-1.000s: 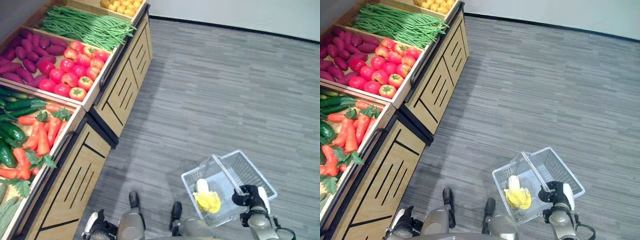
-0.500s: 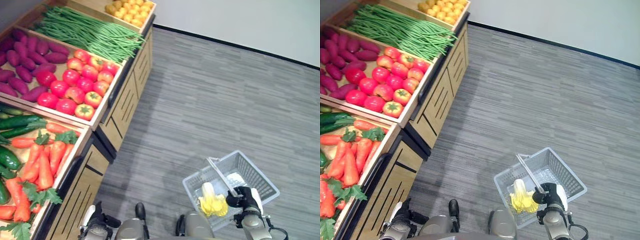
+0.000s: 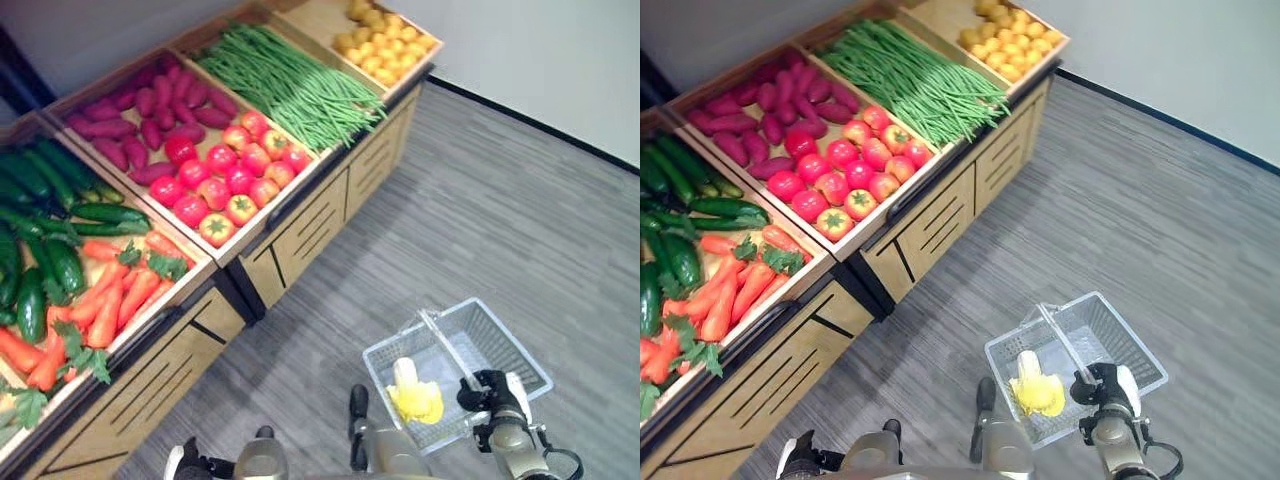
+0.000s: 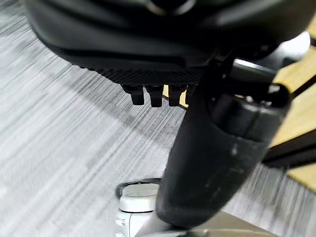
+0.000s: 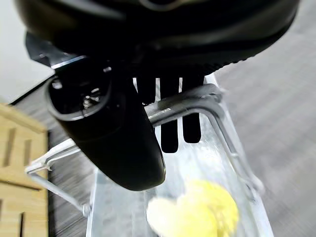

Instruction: Get the vegetables into the basket

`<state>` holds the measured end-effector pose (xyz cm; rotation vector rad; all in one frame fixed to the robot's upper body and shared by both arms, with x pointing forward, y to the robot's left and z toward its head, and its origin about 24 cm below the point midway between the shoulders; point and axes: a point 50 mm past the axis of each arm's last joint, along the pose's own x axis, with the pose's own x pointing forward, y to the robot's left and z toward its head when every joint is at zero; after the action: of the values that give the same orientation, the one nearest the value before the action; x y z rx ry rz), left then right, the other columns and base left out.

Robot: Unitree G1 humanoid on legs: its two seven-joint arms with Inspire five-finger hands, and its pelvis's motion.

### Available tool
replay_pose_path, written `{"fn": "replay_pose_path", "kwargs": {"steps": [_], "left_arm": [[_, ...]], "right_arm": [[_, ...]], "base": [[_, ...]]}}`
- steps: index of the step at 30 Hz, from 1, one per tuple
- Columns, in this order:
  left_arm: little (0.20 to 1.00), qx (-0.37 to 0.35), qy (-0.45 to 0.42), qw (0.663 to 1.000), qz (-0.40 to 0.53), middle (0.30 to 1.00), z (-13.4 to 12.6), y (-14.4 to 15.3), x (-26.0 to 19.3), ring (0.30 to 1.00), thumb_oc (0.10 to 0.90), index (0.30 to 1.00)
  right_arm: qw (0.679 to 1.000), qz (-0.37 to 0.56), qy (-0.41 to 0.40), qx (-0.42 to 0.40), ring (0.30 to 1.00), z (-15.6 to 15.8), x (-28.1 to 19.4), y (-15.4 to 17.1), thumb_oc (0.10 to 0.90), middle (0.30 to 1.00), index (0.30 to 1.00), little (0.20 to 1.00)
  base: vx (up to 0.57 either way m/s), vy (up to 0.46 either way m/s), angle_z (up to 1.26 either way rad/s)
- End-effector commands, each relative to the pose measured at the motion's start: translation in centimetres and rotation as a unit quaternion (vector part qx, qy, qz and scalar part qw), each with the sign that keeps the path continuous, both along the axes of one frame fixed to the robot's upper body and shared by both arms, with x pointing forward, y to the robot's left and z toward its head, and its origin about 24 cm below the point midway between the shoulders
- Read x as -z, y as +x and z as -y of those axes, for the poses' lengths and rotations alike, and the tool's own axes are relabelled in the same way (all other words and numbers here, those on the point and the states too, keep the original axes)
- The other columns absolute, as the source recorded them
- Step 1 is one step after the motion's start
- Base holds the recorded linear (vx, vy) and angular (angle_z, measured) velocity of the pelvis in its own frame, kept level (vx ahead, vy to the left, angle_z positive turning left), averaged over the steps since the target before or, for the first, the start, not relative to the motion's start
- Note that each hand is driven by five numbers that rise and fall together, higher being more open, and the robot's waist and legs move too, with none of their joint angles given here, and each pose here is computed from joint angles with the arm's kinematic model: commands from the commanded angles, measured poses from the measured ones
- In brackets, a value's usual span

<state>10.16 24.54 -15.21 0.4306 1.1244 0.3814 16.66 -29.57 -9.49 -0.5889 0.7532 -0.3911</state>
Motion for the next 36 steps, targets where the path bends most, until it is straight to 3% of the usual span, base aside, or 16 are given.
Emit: {"fn": "replay_pose_path", "kwargs": {"steps": [1,10,21,26,32,36], "left_arm": [[1.0,0.032,0.013,0.999,0.009,1.0,-0.2,0.8,-0.4,1.0,0.9,1.0],[1.0,0.028,0.019,0.999,-0.021,1.0,-0.4,-0.4,0.0,1.0,0.9,1.0],[1.0,0.046,0.024,0.999,-0.004,1.0,-1.2,0.9,-0.5,1.0,0.9,1.0],[1.0,0.055,0.026,0.998,-0.01,1.0,-1.4,1.2,-0.6,1.0,0.9,1.0],[1.0,0.016,0.031,0.999,-0.036,1.0,-2.2,-1.0,-0.2,1.0,0.9,1.0],[1.0,0.014,0.036,0.998,-0.05,1.0,-1.9,-1.8,0.0,1.0,0.9,1.0]], "right_arm": [[0.994,0.096,-0.047,0.016,0.3,2.7,-3.5,1.9,0.4,0.3,0.3,0.3],[0.998,0.043,-0.035,0.017,0.3,2.0,-1.5,0.1,0.4,0.3,0.3,0.3],[1.0,0.001,-0.009,0.007,0.3,0.5,0.2,-0.3,0.4,0.3,0.3,0.3],[0.996,-0.078,0.006,0.041,0.3,0.6,2.5,-3.7,0.4,0.3,0.3,0.3],[0.983,-0.162,0.005,0.084,0.3,1.8,3.7,-8.1,0.4,0.3,0.3,0.3],[0.978,-0.189,-0.002,0.083,0.3,2.1,3.9,-9.4,0.4,0.3,0.3,0.3]], "base": [[0.11,-0.166,0.84],[0.1,0.065,0.65],[0.1,0.146,0.76],[0.1,-0.144,0.96],[0.03,-0.157,0.12],[0.01,-0.081,0.14]]}}
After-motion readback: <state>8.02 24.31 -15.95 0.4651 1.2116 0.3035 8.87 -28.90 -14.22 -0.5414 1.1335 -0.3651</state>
